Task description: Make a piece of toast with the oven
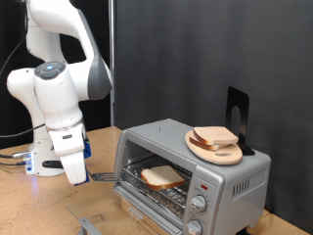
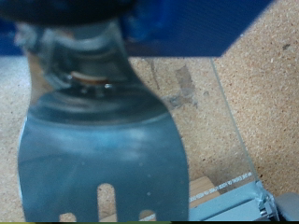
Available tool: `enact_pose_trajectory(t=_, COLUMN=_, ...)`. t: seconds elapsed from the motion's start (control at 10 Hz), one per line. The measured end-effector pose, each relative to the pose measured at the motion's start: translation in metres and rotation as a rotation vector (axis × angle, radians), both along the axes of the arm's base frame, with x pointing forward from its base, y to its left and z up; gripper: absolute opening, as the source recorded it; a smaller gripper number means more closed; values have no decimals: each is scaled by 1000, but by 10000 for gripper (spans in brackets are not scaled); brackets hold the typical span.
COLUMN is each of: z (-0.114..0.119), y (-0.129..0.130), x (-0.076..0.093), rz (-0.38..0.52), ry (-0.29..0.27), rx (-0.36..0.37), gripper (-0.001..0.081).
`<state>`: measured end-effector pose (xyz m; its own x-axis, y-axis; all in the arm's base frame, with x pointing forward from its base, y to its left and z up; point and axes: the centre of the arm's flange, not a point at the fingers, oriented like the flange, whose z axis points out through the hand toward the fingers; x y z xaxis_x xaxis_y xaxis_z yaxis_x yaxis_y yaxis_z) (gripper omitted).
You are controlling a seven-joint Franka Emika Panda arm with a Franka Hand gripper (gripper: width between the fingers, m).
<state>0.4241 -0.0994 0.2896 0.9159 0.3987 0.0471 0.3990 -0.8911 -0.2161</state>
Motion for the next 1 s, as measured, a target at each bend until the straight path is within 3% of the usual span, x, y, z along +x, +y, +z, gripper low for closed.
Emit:
enact_pose_trajectory(t=0.5, z=5, y=19, x=19, rz=-29, ry=-47, rx=-22, gripper=391)
enact_pose_trajectory(t=1.0, z=-6, y=49, x=38, rz=-29, ry=-25, rx=-23, gripper=391)
